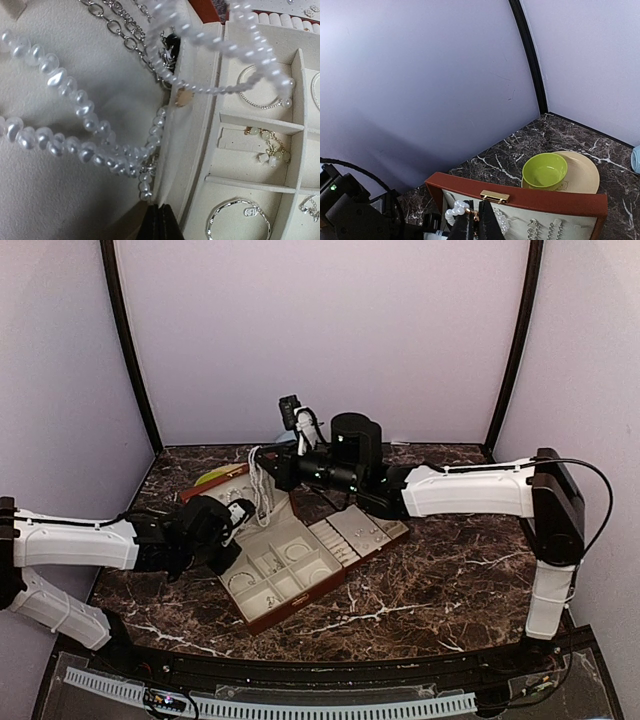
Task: Organize the mixed jewelry
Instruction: Pick up the compartment pouch from the jewelry box, then hang the necklace on the necklace hanger.
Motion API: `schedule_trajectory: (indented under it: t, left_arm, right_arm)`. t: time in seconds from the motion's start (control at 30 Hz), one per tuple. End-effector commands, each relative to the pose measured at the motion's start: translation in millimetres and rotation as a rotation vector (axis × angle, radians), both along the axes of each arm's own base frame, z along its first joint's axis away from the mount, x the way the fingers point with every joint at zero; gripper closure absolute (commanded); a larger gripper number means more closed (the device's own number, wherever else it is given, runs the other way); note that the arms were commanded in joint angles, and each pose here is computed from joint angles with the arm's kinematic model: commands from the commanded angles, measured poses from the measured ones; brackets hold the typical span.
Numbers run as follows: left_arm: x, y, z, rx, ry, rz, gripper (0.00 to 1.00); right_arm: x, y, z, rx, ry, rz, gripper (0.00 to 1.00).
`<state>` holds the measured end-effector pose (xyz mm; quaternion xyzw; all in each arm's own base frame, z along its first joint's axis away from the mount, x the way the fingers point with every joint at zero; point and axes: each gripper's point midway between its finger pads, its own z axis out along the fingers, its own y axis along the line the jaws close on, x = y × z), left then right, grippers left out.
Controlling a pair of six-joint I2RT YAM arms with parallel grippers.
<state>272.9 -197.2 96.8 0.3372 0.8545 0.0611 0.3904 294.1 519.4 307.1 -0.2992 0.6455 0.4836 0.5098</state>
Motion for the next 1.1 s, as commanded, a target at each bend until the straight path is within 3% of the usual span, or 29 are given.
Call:
schedule_trajectory:
  t: [0.0,0.53,1.07]
  left_arm:
    - [-27.1,-23.0,-11.6,-0.043,0.072,-0.144,1.00]
    - [-33.2,-27.4,-12.2,-0.028,0.069,-0.176,1.00]
    - [-32.7,-27.9,-7.1,-0.041,0.056,-0.172,1.00]
  right_arm:
    - [0.3,8.2,15.0,0.055,-0.046,0.030,1.00]
    - [-3.3,8.3,27.5,0.128,-0.128,0.049,1.00]
    - [6.8,18.0,-31.5,0.088,-0.066,0.032,1.00]
